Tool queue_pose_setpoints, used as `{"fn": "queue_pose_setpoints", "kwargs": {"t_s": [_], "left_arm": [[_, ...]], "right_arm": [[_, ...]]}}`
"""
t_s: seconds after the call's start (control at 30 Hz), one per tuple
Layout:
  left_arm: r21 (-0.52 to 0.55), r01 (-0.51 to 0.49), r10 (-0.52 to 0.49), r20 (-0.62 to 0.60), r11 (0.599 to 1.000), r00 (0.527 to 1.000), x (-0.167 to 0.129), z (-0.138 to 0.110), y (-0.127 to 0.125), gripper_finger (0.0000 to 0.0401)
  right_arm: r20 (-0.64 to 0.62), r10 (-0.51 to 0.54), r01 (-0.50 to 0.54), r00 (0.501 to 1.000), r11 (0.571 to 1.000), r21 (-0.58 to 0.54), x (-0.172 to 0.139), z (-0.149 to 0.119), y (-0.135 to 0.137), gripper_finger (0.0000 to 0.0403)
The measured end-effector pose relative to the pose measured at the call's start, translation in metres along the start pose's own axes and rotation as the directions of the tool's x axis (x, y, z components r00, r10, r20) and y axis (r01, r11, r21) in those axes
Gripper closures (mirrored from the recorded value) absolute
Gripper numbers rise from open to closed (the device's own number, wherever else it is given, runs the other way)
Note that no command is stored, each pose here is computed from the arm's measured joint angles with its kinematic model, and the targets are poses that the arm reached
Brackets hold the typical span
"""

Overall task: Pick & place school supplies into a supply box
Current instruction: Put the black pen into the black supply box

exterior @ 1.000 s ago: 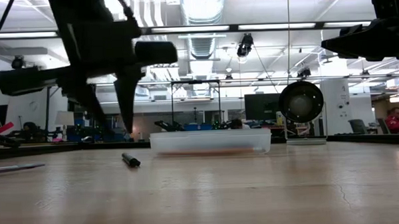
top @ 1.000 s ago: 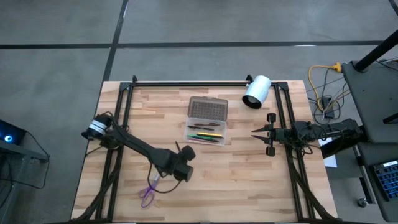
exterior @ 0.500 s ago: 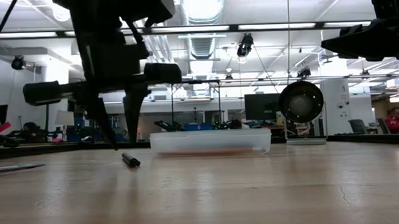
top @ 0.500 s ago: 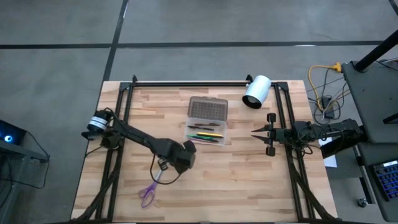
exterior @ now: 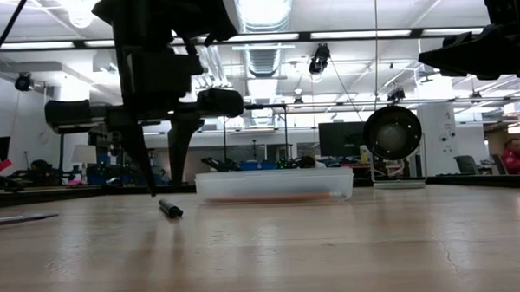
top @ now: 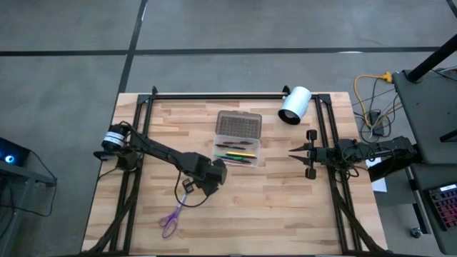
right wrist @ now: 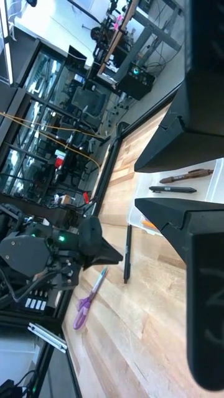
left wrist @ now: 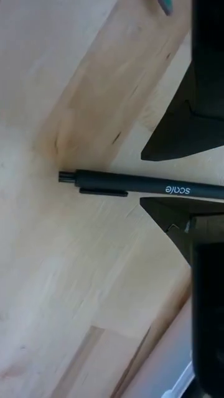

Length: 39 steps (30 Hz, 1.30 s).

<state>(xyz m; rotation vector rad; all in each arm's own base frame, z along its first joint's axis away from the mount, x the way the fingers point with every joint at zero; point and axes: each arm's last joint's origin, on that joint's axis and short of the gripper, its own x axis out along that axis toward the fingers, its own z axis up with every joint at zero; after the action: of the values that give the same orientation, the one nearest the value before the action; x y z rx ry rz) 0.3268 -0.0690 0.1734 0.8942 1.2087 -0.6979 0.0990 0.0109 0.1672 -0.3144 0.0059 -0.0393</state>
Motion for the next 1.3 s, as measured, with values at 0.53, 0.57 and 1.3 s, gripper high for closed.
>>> {"fn": "queue_pose_setpoints", "kwargs": {"t_s": [0.53,0.57,1.3], "left_arm": [[0.0,-0.018,0.018,0.012,1.0,1.0,0.015,-0.011,0.002,0.0312],[-0.001,-0.023,0.023,0.019,1.0,1.0,0.018,-0.012,0.001,0.0312],[-0.005,0.016,-0.015,0.107,1.0,0.994,0.024,-0.014,0.0,0.0393]], "right_arm": [[0.001,0.0,0.0,1.0,1.0,0.0,0.0,0.0,0.0,0.0335],[0.0,0.0,0.0,1.0,1.0,0.0,0.0,0.0,0.0,0.0335],[0.0,0.0,0.0,1.0,1.0,0.0,0.0,0.0,0.0,0.0335]]}}
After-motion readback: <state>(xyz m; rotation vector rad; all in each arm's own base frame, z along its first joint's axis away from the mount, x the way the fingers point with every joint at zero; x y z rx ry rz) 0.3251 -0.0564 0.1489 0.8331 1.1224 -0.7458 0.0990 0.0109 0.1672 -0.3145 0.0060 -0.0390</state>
